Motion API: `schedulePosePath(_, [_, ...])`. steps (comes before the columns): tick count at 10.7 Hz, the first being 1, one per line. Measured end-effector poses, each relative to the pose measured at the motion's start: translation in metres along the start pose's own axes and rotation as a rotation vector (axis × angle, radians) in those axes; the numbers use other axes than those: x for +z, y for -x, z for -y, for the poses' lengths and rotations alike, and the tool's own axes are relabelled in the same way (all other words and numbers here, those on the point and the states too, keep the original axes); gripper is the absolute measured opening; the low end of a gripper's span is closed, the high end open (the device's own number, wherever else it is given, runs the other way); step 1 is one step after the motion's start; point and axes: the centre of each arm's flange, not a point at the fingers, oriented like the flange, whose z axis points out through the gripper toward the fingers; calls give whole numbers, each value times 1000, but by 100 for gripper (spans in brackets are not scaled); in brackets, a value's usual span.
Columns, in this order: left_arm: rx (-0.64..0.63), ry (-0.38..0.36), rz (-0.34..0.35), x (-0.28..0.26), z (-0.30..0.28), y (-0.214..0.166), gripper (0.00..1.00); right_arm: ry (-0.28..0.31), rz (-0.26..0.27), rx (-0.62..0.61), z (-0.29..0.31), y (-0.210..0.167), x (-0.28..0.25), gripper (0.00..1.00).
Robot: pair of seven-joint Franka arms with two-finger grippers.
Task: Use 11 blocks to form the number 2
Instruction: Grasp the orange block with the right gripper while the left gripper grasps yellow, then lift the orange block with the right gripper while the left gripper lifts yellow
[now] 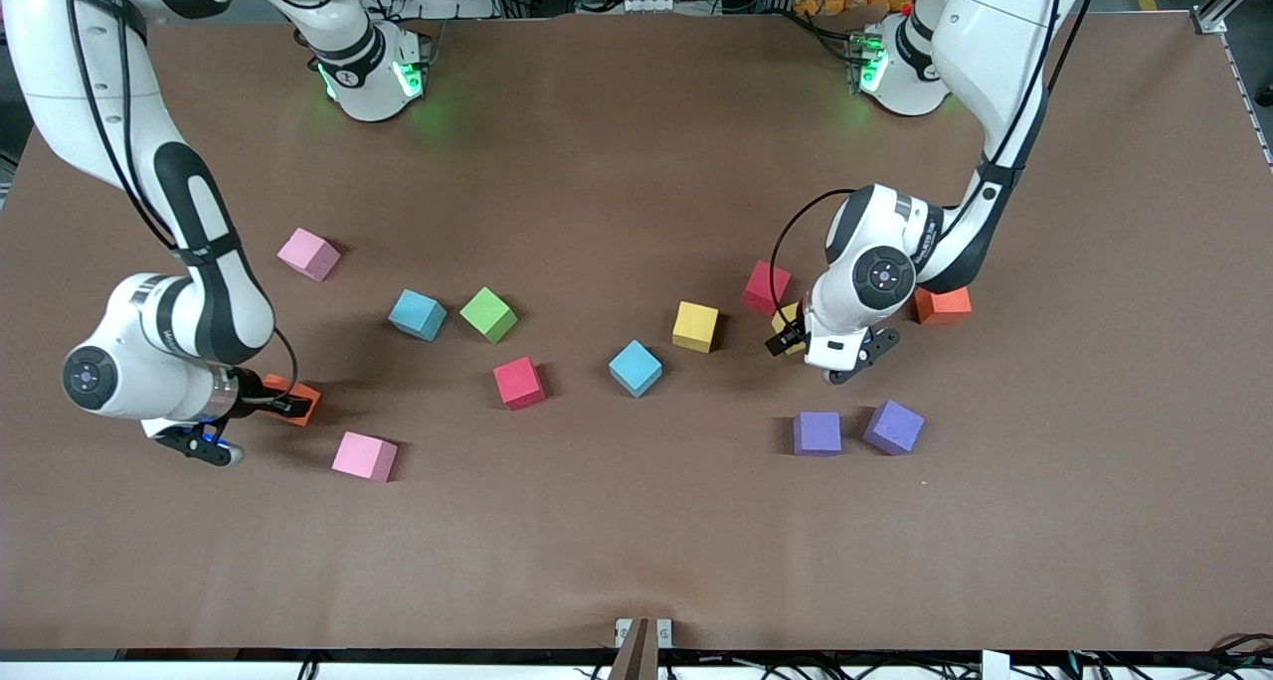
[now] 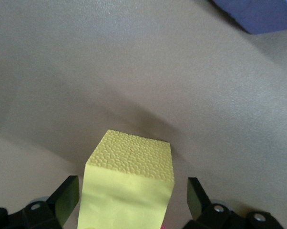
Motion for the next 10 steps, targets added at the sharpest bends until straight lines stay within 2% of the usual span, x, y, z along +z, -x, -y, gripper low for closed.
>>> schedulePosePath(2, [13,-13,7,9,-3,8,100,-16,-47,-18,4,18,-57,62])
schedulePosePath(4, [19,-20,11,14,-5,10,99,-25,-76,-72,30,61,-104,62])
schedulePosePath(5, [18,-21,11,15,-4,10,91,-23,-78,-119,57,89,-114,62])
schedulePosePath(6, [18,-21,11,15,-4,10,89,-18,-73,-170,88,121,-116,62])
schedulePosePath(8, [17,-20,10,14,-5,9,63,-3,-64,-295,154,183,-112,62])
schedulePosePath(10, [9,-19,9,14,-4,8,60,14,-49,-401,204,239,-100,62])
